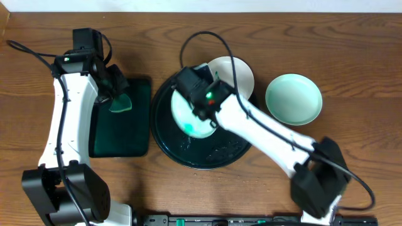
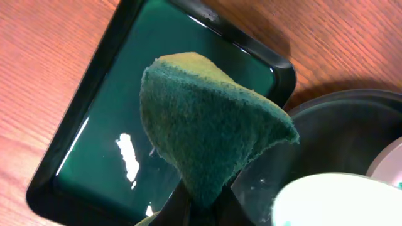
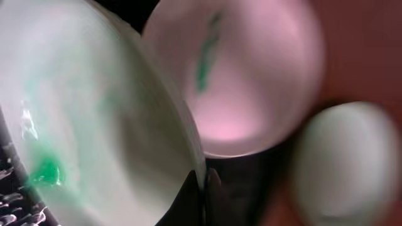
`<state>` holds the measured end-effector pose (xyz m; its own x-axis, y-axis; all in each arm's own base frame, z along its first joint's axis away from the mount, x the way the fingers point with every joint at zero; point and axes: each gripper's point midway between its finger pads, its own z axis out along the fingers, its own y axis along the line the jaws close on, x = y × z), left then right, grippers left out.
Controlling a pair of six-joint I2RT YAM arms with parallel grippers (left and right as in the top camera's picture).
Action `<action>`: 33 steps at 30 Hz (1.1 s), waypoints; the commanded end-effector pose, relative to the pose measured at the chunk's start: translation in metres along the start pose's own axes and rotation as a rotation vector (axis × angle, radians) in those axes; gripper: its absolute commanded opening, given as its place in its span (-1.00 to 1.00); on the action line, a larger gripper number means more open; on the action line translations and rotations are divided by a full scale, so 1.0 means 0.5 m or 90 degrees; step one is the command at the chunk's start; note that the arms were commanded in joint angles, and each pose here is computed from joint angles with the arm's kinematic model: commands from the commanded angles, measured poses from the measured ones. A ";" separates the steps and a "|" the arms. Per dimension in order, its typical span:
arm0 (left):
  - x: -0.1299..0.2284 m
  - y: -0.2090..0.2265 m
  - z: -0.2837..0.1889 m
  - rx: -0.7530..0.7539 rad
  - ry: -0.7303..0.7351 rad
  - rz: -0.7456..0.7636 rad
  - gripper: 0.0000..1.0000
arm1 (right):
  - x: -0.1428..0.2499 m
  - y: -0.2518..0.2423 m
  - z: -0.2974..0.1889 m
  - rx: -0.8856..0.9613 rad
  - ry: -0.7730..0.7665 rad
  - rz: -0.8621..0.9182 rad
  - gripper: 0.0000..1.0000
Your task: Clean dirty plates on tray and stack at the side
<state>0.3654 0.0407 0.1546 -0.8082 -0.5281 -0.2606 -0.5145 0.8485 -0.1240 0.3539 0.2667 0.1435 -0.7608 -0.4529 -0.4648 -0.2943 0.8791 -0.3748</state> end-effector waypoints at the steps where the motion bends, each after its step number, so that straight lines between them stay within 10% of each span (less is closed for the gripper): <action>1: -0.003 0.002 -0.001 -0.003 -0.006 0.013 -0.85 | -0.074 -0.104 -0.131 0.246 -0.161 -0.035 -0.98; 15: -0.012 -0.002 -0.001 0.003 -0.019 0.013 -0.85 | -0.086 -0.051 -0.311 0.398 -0.333 -0.087 -0.98; 26: -0.008 -0.010 -0.001 0.013 -0.014 0.002 -0.85 | -0.025 0.006 -0.140 -0.018 -0.089 0.007 -0.98; 33: -0.029 -0.037 -0.003 0.034 -0.048 0.013 -0.86 | -0.027 -0.205 -0.124 -0.226 0.008 0.282 -0.98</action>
<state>0.3812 0.0357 0.1596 -0.7981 -0.5134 -0.3152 -0.4915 0.8575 -0.1522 0.3566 0.2223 0.2001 -0.8073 -0.2752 -0.5221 -0.2150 0.9610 -0.1741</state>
